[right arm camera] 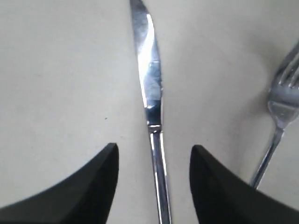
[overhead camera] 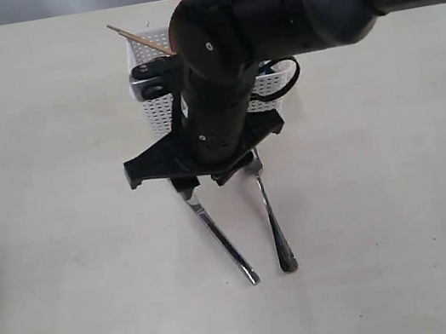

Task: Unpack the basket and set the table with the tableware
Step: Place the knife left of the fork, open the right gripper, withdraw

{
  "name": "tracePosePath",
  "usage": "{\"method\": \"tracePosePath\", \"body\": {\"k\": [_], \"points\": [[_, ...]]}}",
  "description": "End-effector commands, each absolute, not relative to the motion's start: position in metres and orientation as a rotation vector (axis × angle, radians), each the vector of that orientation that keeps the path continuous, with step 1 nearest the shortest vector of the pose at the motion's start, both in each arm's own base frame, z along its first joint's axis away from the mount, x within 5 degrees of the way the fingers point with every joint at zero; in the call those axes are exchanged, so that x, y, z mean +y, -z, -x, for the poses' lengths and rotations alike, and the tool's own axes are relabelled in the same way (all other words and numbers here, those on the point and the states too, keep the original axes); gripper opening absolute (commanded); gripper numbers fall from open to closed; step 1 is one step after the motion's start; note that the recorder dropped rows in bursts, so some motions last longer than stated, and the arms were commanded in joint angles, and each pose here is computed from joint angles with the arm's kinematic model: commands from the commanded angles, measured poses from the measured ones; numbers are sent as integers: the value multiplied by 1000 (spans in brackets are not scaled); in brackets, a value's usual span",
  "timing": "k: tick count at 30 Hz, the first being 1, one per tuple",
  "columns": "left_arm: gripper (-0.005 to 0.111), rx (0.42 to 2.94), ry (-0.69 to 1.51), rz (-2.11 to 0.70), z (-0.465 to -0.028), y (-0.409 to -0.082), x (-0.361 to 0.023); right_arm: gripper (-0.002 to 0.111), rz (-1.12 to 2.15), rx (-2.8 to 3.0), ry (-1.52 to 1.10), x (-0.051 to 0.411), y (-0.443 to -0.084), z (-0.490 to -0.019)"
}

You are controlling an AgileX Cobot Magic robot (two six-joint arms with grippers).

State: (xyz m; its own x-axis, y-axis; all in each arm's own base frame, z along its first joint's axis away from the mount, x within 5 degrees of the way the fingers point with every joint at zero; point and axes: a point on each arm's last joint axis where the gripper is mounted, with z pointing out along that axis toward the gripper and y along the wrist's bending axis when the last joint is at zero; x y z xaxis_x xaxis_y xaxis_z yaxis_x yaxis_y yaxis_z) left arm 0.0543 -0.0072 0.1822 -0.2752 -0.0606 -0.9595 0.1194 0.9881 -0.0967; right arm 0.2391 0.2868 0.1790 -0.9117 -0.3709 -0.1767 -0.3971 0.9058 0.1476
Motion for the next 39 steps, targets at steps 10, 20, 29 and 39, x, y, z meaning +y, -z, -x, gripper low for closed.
{"method": "tracePosePath", "body": {"k": [10, 20, 29, 39], "points": [[1, 1836, 180, -41, -55, -182, -8, 45, 993, 2943, -59, 299, -140, -223], [1, 1836, 180, -41, -55, -182, -8, 46, 1009, 2954, 29, 298, -114, -227], [1, 1836, 180, -41, -55, -182, -8, 0, 921, 3018, 35, 300, -114, -221], [1, 1836, 180, -41, -55, -182, -8, 0, 448, 3017, -64, 294, -140, -226]]}}
